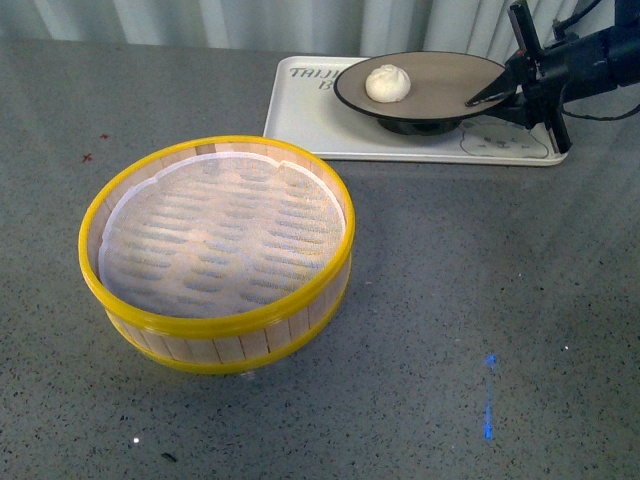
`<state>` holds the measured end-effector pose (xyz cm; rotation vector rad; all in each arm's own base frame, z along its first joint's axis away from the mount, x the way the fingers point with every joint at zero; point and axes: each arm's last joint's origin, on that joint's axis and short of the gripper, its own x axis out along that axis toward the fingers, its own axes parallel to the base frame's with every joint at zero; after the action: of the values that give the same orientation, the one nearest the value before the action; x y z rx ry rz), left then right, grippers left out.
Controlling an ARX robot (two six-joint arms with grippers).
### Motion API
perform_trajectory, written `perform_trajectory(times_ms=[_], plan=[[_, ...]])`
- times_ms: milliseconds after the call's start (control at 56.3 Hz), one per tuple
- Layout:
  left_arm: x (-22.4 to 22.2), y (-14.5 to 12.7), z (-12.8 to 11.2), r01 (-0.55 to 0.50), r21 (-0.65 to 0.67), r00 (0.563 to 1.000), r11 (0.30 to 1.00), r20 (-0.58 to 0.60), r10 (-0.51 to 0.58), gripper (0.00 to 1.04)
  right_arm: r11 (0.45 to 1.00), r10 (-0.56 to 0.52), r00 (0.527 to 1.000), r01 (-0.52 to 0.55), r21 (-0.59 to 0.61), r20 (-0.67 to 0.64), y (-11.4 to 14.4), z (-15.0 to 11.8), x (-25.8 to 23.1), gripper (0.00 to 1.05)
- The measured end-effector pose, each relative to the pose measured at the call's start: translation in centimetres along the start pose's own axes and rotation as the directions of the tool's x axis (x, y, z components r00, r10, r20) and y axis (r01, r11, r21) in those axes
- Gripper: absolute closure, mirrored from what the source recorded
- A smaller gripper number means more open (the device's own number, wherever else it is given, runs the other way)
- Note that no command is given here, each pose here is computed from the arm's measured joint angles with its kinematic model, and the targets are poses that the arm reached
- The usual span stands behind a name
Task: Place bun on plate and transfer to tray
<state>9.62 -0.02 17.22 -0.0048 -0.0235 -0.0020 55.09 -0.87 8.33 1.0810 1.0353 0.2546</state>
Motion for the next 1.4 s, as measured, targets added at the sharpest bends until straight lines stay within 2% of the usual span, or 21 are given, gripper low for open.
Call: perform_trajectory(times_ms=[178, 249, 373, 497, 728, 852, 1065, 1154, 1225, 1314, 1402], plan=[[0.0, 0.0, 0.0, 0.0, 0.0, 1.0, 1.0, 0.0, 0.0, 0.07, 1.0, -0.014, 1.0, 0.015, -0.028, 0.021, -0.2, 0.1, -0.1, 0.61], [0.0, 0.0, 0.0, 0.0, 0.0, 1.0, 1.0, 0.0, 0.0, 0.07, 0.998, -0.043, 0.998, 0.045, -0.051, 0.034, -0.3, 0.2, -0.4, 0.51], [0.0, 0.0, 0.0, 0.0, 0.0, 1.0, 1.0, 0.0, 0.0, 0.07, 0.987, -0.095, 0.991, 0.107, -0.122, 0.097, 0.0, 0.6, -2.0, 0.24], [0.0, 0.0, 0.0, 0.0, 0.0, 1.0, 1.0, 0.0, 0.0, 0.07, 0.97, -0.138, 0.98, 0.163, -0.182, 0.145, 0.4, 0.5, -3.4, 0.07], [0.0, 0.0, 0.0, 0.0, 0.0, 1.0, 1.0, 0.0, 0.0, 0.07, 0.925, -0.196, 0.952, 0.259, -0.279, 0.234, 0.5, -0.4, -5.7, 0.09], [0.0, 0.0, 0.0, 0.0, 0.0, 1.0, 1.0, 0.0, 0.0, 0.07, 0.877, -0.23, 0.922, 0.335, -0.344, 0.311, 0.8, -1.6, -7.4, 0.09], [0.0, 0.0, 0.0, 0.0, 0.0, 1.0, 1.0, 0.0, 0.0, 0.07, 0.722, -0.234, 0.816, 0.51, -0.467, 0.528, 2.8, -4.4, -12.3, 0.09], [0.0, 0.0, 0.0, 0.0, 0.0, 1.0, 1.0, 0.0, 0.0, 0.07, 0.605, -0.205, 0.73, 0.618, -0.502, 0.652, 3.8, -7.3, -15.5, 0.09], [0.0, 0.0, 0.0, 0.0, 0.0, 1.0, 1.0, 0.0, 0.0, 0.07, 0.539, -0.204, 0.7, 0.664, -0.518, 0.685, 3.4, -10.4, -17.3, 0.09], [0.0, 0.0, 0.0, 0.0, 0.0, 1.0, 1.0, 0.0, 0.0, 0.07, 0.463, -0.205, 0.651, 0.723, -0.513, 0.731, 2.7, -12.8, -18.2, 0.09], [0.0, 0.0, 0.0, 0.0, 0.0, 1.0, 1.0, 0.0, 0.0, 0.07, 0.42, -0.18, 0.608, 0.758, -0.499, 0.773, 2.0, -14.8, -19.1, 0.09]])
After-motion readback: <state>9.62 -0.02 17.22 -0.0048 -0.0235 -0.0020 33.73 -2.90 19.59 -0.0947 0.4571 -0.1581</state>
